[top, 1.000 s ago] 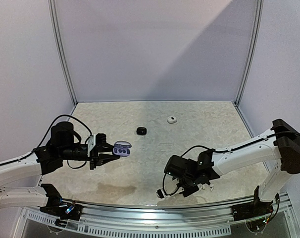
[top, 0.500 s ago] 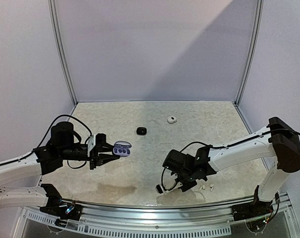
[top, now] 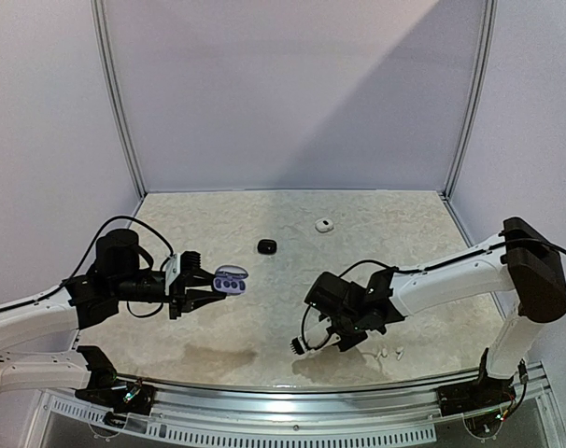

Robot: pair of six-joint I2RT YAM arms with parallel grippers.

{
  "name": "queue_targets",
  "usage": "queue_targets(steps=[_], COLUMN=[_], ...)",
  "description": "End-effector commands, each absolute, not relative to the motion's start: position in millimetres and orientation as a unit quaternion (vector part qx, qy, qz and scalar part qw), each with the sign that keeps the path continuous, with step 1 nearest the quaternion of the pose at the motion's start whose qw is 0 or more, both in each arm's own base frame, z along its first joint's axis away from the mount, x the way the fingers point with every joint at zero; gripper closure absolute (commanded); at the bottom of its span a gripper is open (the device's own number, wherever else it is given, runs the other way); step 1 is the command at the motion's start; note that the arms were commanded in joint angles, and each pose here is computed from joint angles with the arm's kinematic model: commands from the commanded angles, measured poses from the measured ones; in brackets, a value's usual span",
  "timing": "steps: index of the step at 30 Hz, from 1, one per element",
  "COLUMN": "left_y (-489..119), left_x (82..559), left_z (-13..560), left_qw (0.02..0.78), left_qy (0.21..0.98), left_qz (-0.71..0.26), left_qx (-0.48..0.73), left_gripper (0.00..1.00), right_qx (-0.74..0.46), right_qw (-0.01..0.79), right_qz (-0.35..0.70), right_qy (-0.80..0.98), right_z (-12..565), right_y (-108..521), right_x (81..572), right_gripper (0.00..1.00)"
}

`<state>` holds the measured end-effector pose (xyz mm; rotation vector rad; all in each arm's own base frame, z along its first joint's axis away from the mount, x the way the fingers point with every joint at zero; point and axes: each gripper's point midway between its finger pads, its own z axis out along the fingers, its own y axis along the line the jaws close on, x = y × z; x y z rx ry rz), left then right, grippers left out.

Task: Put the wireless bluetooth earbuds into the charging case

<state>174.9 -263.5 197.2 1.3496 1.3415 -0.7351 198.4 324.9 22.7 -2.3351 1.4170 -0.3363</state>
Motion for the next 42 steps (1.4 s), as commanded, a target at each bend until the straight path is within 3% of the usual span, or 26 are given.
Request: queue_targets(steps=[1,21,33,42], left_y=[-263.6,-262.7,-262.4,-261.7], left_x=[176.5,177.3,177.5,177.3], left_z=[201.2,200.3,199.7,199.5], left_qw=[0.526,0.526,0.526,0.525], left_qy=[0.558,0.559,0.56,0.561], left_qz=[-0.304,-0.301,-0.301,-0.3], left_qx=[0.565,0.565,0.565,0.565], left_gripper=[1.0,1.0,1.0,1.0], right_qx=[-0.829,-0.839,-0.816,-0.76], right_qw=[0.211,0.208,0.162,0.116], right_qz=[-0.129,-0.115,-0.074,-0.041], right_qy=[0.502,0.49,0.55,0.638], right_z=[29.0,22.9,17.4,12.0], right_y=[333.8,350.8,350.4,343.7], right_x=[212.5,222.5,221.4,222.4], right_gripper=[0.8,0.84,0.89,0.83])
